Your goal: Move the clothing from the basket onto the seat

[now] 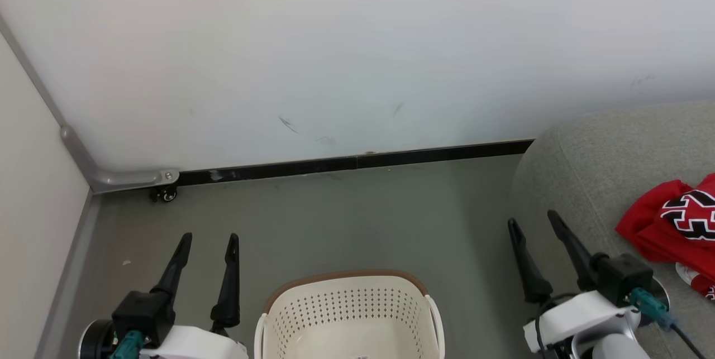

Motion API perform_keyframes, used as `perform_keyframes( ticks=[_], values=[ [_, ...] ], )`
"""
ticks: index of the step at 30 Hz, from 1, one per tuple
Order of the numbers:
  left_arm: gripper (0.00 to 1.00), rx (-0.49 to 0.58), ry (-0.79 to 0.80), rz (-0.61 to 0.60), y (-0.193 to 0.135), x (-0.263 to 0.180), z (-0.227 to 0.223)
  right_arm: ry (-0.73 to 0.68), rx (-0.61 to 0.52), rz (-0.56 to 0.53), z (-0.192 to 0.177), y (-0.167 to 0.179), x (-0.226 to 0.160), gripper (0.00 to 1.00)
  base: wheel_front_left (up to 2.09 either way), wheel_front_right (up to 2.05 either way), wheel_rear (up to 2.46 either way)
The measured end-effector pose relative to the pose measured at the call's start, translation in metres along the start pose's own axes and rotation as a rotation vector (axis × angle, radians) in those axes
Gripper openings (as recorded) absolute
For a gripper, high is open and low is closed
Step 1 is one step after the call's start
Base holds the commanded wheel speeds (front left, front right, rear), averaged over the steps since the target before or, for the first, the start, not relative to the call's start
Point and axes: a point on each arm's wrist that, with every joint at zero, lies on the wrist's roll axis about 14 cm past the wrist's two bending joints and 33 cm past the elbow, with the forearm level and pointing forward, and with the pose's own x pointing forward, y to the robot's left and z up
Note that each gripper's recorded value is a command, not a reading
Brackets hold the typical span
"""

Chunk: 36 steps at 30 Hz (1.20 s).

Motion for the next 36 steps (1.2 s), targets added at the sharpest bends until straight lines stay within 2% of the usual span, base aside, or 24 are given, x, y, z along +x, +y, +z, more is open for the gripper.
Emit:
perform_keyframes(
  ticks=[11,29,36],
  values=[
    [1.0,0.039,-0.002,0.005,-0.006,-0.01,-0.002,0.02,0.007,-0.04,-0.01,-0.004,-0.024,1.0,0.0,0.0,0.0],
    [1.0,0.115,0.032,0.124,0.018,-0.02,-0.014,0.022,-0.024,-0.052,-0.008,-0.006,-0.034,1.0,0.0,0.0,0.0],
    [1.0,0.16,0.047,0.135,0.022,-0.021,-0.019,0.019,-0.033,-0.044,-0.005,-0.003,-0.032,1.0,0.0,0.0,0.0]
  ],
)
